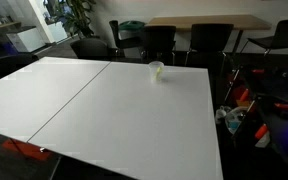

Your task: Put the marker in the cup on the table

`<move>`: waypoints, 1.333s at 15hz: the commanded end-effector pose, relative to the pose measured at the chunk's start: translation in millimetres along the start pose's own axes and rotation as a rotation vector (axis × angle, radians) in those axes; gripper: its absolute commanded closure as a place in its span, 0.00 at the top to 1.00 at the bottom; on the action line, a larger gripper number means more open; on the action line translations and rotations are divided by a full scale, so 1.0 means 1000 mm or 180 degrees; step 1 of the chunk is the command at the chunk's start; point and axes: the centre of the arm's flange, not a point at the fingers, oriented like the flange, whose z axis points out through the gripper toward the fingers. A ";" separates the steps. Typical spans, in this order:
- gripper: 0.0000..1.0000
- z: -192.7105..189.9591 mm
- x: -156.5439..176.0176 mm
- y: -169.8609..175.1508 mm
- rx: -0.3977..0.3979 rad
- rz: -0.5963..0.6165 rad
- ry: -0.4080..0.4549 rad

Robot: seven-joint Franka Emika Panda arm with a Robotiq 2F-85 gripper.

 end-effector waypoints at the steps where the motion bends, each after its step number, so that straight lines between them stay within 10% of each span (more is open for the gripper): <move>1: 1.00 0.000 0.000 0.000 0.0000 0.0000 0.0000; 11: 1.00 -0.020 0.013 0.018 -0.0040 0.0119 0.0128; 20: 1.00 -0.069 0.076 0.114 0.0163 0.0792 0.0185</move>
